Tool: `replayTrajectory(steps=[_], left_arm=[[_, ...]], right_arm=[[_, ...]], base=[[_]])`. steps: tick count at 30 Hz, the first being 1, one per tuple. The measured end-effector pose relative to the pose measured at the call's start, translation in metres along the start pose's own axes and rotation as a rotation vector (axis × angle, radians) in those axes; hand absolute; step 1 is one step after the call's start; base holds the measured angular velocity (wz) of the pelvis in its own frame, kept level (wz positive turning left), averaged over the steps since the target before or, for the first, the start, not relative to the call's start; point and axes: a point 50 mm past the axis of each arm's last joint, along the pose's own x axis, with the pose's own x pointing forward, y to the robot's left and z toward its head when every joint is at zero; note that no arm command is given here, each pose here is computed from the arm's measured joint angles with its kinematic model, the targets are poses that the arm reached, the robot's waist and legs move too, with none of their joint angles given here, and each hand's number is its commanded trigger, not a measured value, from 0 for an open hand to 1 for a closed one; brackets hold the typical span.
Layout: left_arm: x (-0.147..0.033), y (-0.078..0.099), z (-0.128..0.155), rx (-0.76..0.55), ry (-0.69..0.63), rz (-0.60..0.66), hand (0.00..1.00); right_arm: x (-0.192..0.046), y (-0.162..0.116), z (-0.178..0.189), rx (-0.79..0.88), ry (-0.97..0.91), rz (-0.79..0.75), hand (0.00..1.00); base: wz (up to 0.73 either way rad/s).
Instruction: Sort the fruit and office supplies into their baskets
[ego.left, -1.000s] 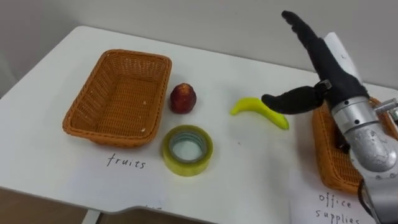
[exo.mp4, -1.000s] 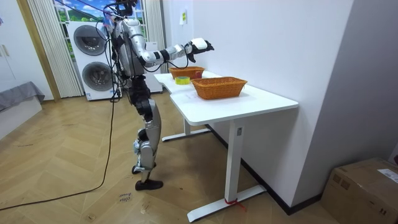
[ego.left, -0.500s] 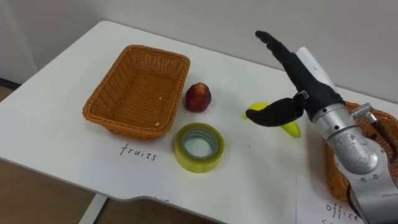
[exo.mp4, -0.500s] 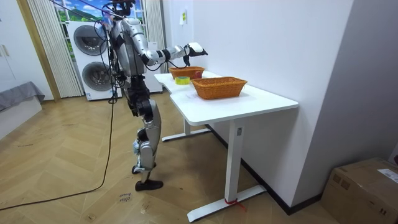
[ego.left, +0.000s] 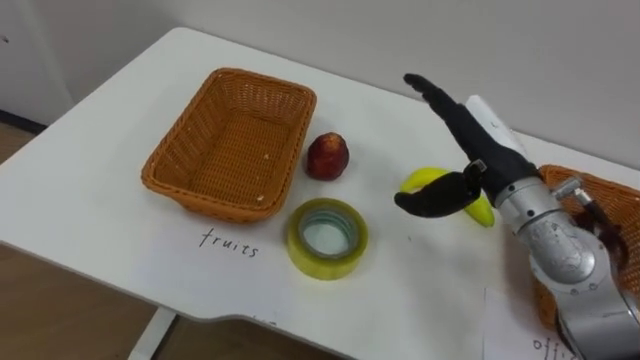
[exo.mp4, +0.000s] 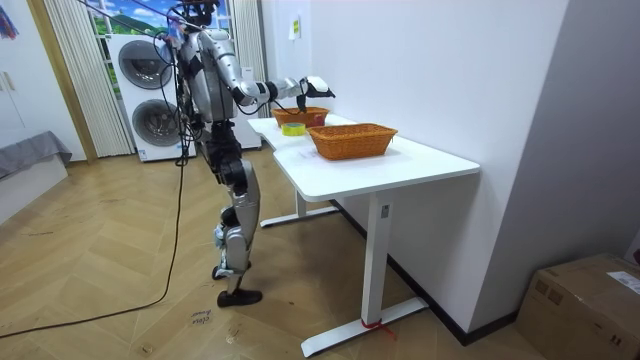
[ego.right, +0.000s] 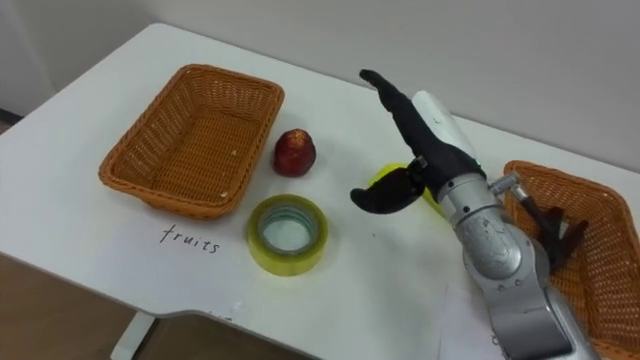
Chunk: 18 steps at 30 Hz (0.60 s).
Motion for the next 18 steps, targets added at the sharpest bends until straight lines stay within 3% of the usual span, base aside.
replayTrajectory(steps=[8,18], left_arm=[[-0.001,-0.002,-0.004,0.021,0.024,-0.006,0.0],[-0.002,-0.004,-0.009,0.023,0.039,-0.018,0.0]], right_arm=[[0.002,0.018,0.004,0.028,-0.001,0.054,0.0],[0.003,0.02,0.005,0.033,-0.003,0.063,0.0]], base=[[0.0],[0.01]])
